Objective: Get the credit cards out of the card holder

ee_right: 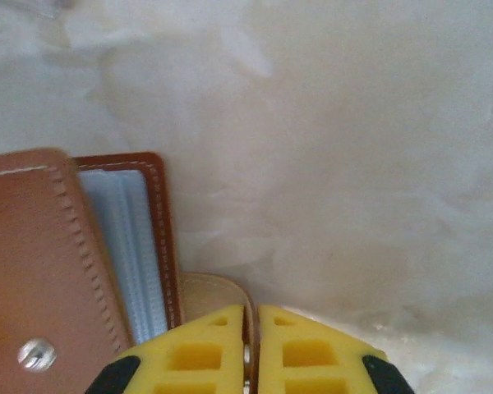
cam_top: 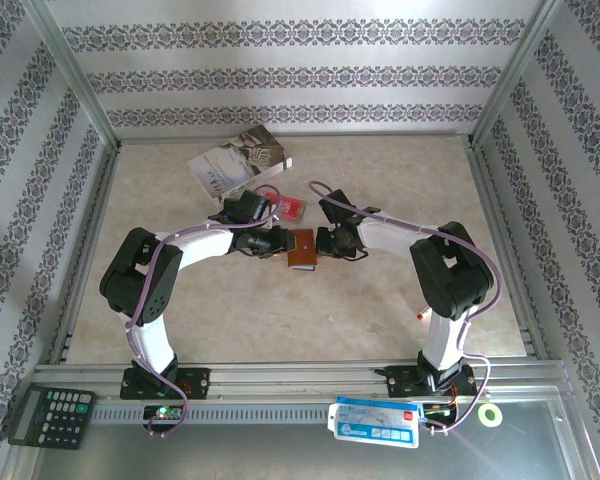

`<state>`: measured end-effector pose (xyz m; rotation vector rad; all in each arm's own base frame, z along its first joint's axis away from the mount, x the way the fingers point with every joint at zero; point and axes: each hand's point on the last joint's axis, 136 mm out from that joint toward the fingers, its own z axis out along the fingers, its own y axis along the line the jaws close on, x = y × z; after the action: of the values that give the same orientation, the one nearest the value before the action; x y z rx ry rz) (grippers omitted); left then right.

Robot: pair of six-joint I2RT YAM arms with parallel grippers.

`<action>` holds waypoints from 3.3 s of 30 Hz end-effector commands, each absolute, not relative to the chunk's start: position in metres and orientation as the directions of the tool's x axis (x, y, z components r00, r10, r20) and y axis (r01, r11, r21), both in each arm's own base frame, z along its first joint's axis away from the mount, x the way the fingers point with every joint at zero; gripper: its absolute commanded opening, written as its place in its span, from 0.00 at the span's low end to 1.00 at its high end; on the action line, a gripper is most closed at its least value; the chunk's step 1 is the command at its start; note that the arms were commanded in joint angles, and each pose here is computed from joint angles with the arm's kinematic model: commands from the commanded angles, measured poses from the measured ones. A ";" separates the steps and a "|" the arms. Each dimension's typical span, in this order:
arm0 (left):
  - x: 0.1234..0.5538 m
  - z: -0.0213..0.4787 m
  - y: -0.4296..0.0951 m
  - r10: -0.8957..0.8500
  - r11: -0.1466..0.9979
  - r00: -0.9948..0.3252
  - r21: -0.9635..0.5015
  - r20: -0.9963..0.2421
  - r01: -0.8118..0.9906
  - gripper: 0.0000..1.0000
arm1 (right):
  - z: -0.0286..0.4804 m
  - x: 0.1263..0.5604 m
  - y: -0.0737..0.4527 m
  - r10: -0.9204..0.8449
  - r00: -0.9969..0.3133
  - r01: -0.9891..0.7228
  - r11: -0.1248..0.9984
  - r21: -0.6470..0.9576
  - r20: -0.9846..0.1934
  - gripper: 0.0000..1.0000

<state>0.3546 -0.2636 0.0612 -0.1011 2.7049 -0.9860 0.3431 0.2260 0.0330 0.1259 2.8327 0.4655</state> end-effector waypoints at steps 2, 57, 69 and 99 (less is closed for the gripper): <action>0.364 0.090 -0.240 -0.221 0.794 -0.928 -0.608 -0.301 0.008 0.53 | 0.081 0.344 0.231 0.044 -0.939 -0.092 0.924 0.372 -0.341 0.06; 0.380 0.055 -0.284 -0.073 0.865 -0.945 -0.493 -0.318 0.099 0.08 | 0.051 0.348 0.190 0.057 -0.955 -0.033 0.955 0.295 -0.291 0.07; 0.354 0.023 -0.262 -0.073 0.907 -0.966 -0.419 -0.249 0.039 0.07 | 0.048 0.335 0.200 0.077 -0.969 -0.027 0.911 0.412 -0.234 0.07; 0.357 0.060 -0.331 -0.038 0.777 -0.964 -0.614 -0.265 0.138 0.15 | 0.060 0.341 0.194 0.080 -0.957 -0.036 0.922 0.385 -0.280 0.15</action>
<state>0.3602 -0.3152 0.0682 0.0361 2.6866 -0.9158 0.3365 0.2000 0.0534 -0.0047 2.8135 0.5828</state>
